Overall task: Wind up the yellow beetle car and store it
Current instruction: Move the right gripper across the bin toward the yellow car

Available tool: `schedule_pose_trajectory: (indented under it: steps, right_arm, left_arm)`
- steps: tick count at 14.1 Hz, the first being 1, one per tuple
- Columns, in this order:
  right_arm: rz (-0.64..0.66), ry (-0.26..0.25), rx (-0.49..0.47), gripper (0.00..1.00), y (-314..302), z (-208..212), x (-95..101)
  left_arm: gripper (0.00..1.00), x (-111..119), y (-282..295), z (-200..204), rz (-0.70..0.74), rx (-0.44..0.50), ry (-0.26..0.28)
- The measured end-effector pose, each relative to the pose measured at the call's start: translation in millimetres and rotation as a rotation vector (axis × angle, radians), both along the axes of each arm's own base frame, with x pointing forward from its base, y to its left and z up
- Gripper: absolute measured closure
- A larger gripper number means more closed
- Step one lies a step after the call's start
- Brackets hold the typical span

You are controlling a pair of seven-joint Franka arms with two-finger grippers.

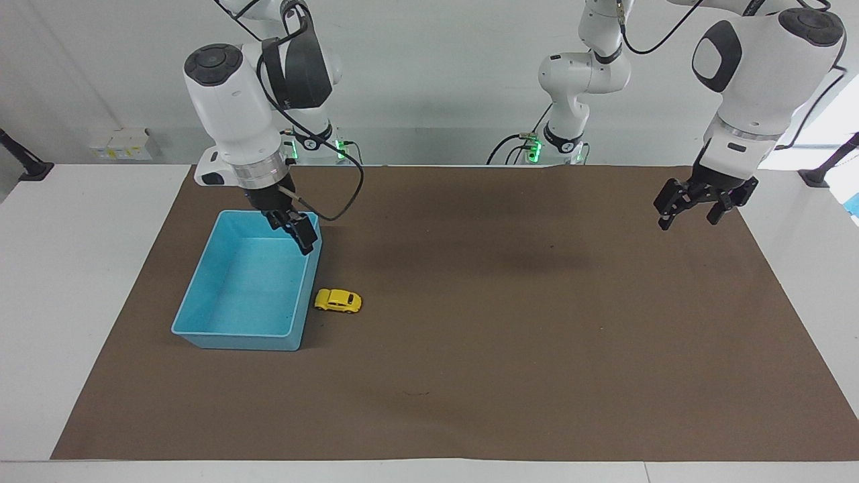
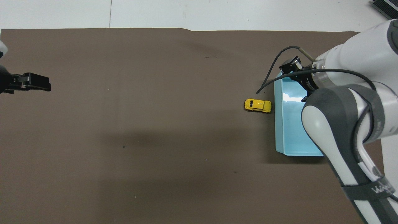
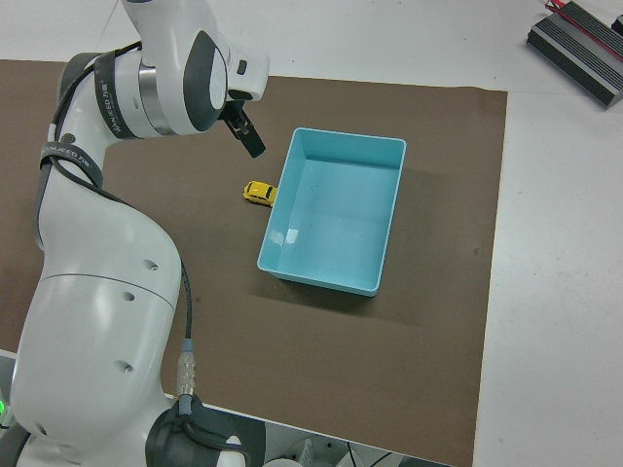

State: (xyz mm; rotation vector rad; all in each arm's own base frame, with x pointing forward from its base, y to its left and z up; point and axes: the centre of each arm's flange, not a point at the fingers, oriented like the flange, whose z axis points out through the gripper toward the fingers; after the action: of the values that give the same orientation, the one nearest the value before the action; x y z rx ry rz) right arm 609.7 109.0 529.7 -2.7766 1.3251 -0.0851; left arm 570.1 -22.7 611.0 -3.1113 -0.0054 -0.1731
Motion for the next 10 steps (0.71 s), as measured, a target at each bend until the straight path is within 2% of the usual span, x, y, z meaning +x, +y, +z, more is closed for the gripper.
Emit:
schedule_pose_trajectory:
  steps: [4,7,10]
  right_arm:
    - [-0.202,0.015,0.013,0.00,-0.3,-22.7,8.9]
    - [-0.314,0.027,0.019,0.00,-4.6,-37.7,15.1]
    - [-0.401,0.062,0.014,0.00,-2.1,-59.2,18.6]
  left_arm:
    - [0.00,-17.9,0.0,5.9,-0.079,0.009,0.074]
    - [0.00,-19.1,-3.1,5.1,-0.097,0.010,0.084]
    - [0.00,-19.4,-7.6,5.0,-0.106,0.010,0.084]
